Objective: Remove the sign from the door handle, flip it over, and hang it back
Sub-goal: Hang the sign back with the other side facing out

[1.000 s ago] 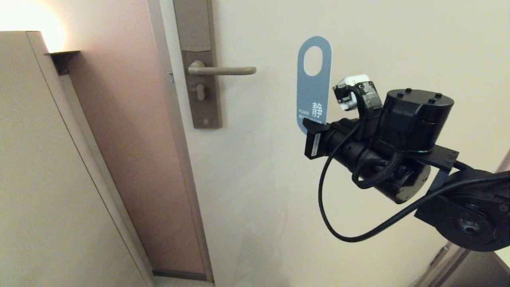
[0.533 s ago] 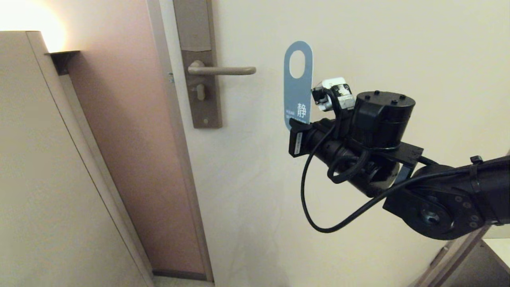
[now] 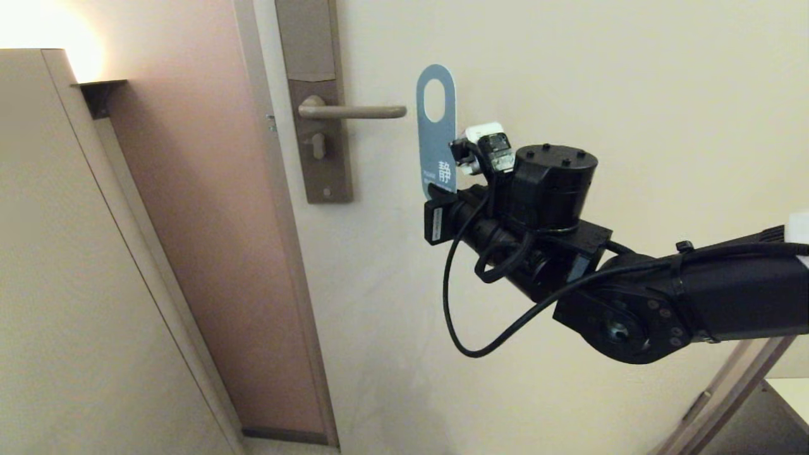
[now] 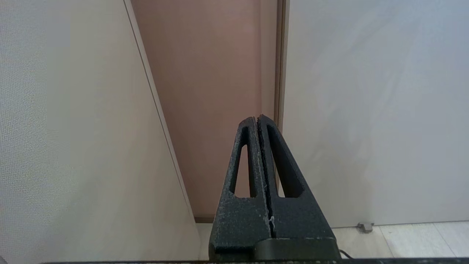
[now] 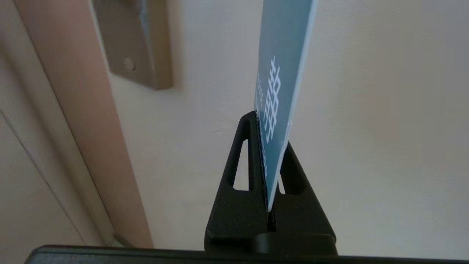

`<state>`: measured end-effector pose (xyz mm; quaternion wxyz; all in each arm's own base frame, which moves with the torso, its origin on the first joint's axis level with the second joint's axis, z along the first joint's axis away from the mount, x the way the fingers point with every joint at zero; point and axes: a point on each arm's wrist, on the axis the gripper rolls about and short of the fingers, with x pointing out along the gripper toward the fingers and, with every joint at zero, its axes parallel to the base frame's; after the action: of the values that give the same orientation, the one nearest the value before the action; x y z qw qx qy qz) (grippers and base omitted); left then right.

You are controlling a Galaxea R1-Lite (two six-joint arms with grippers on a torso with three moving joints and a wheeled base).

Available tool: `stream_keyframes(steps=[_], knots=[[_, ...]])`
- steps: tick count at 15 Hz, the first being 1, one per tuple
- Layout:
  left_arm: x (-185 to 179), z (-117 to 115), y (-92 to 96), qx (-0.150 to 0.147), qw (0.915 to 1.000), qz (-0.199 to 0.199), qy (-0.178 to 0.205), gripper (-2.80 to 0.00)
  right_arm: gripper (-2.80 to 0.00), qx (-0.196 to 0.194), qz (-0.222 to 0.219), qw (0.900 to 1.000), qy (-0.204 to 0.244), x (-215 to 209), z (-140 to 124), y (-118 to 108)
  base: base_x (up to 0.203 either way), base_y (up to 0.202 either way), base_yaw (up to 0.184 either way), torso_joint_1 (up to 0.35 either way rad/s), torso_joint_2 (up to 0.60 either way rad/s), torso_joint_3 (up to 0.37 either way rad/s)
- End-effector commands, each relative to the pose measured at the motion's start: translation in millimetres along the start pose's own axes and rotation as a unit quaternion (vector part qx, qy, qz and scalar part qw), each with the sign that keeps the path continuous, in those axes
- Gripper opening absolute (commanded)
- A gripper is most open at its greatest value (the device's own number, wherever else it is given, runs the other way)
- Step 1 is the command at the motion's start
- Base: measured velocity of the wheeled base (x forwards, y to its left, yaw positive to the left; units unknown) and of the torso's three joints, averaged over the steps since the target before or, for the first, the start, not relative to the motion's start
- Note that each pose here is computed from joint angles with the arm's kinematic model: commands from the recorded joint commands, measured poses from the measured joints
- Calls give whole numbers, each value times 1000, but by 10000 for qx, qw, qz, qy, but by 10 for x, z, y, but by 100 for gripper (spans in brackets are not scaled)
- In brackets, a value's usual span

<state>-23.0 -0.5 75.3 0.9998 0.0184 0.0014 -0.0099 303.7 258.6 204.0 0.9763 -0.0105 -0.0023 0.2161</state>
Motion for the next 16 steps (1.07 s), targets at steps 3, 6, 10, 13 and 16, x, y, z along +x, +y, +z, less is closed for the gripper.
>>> stream_keyframes(steps=[3, 6, 10, 13, 16], knots=[[1, 0, 0, 0, 10000, -1, 7, -280, -280, -16, 39, 10000, 53, 38, -67, 50, 0, 0, 0, 0, 0, 0], [1, 0, 0, 0, 10000, -1, 7, -280, -280, -22, 40, 10000, 74, 83, -102, 64, 0, 0, 0, 0, 0, 0], [1, 0, 0, 0, 10000, -1, 7, -280, -280, -12, 38, 10000, 23, 197, -123, 99, 0, 0, 0, 0, 0, 0], [1, 0, 0, 0, 10000, -1, 7, -280, -280, -21, 39, 10000, 43, 244, -163, 114, 0, 0, 0, 0, 0, 0], [1, 0, 0, 0, 10000, -1, 7, -280, -280, -28, 40, 10000, 67, 259, -187, 119, 0, 0, 0, 0, 0, 0]])
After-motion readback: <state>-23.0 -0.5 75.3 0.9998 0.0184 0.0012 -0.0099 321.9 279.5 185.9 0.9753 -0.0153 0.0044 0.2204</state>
